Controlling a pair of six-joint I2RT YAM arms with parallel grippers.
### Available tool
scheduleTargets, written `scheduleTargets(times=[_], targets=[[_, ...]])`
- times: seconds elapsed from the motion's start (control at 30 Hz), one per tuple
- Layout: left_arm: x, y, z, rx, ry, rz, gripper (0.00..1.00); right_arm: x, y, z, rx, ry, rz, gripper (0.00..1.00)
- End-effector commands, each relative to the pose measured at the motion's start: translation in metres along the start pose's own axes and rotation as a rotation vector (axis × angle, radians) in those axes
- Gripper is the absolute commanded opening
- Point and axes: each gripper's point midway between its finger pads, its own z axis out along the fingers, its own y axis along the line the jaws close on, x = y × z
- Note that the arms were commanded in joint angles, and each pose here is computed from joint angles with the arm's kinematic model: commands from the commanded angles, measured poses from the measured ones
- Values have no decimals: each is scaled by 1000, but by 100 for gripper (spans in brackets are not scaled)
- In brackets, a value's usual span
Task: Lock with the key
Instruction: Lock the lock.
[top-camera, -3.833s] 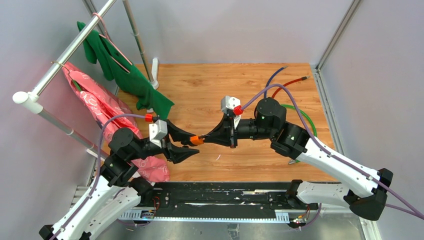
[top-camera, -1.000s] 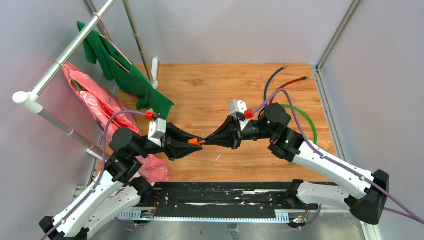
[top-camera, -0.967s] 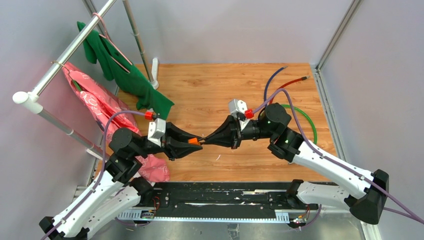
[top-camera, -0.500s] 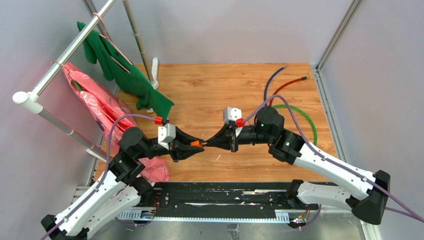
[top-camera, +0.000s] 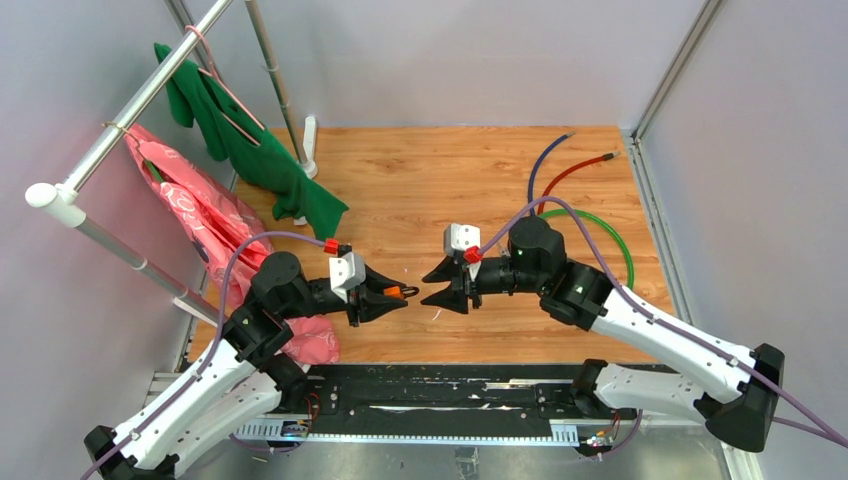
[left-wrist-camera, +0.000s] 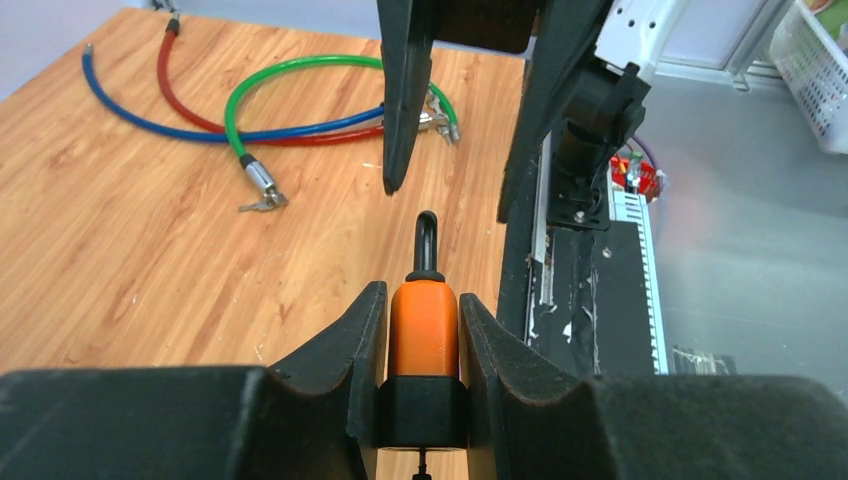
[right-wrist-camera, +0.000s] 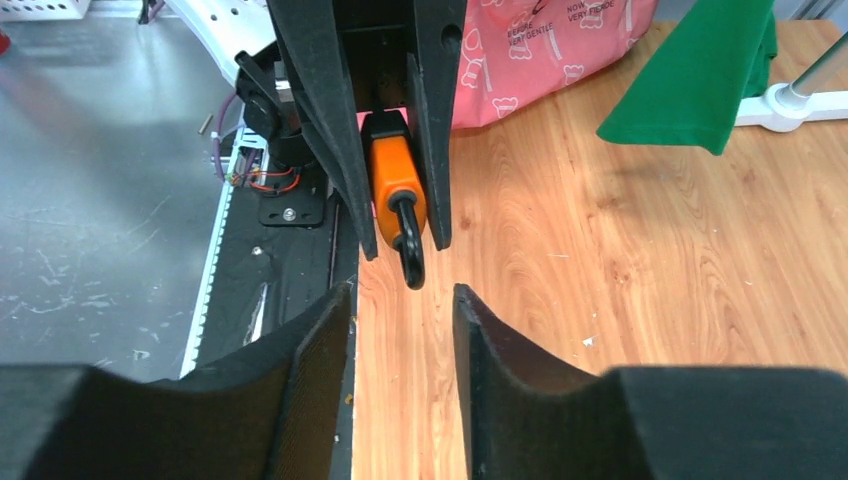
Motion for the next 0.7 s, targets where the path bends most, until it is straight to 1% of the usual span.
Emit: scheduleTargets(times=[0.0, 0.1, 0.2, 0.27, 0.3, 0.33, 0.37, 0.47, 0.6, 0.67], targets=[[-5, 1, -3, -10, -3, 48, 0, -10, 0, -11, 17, 3, -31, 49], [-6, 1, -2, -7, -7, 49, 0, -15, 3, -7, -10, -5, -10, 56], [-7, 0, -2, -2, -12, 47, 0, -15, 1, 2, -24, -5, 24, 58], [-8, -1, -2, 0, -16, 45, 0, -14, 0, 7, -33, -10, 41, 53], [-9, -1, -2, 2, -17, 44, 0, -17, -1, 9, -37, -19, 41, 48], [-8, -1, -2, 1, -16, 43, 0, -17, -1, 11, -43, -22, 47, 41], [-9, -1, -2, -1, -16, 44, 0, -19, 0, 13, -52, -28, 49, 36], [-9, 0, -2, -5, -16, 41, 0, -18, 2, 17, -78, -27, 62, 34], [-10, 0, -2, -7, -20, 44, 0, -8, 3, 21, -88, -7, 87, 26], [-10, 0, -2, -8, -22, 42, 0, -5, 3, 22, -89, 0, 97, 24]])
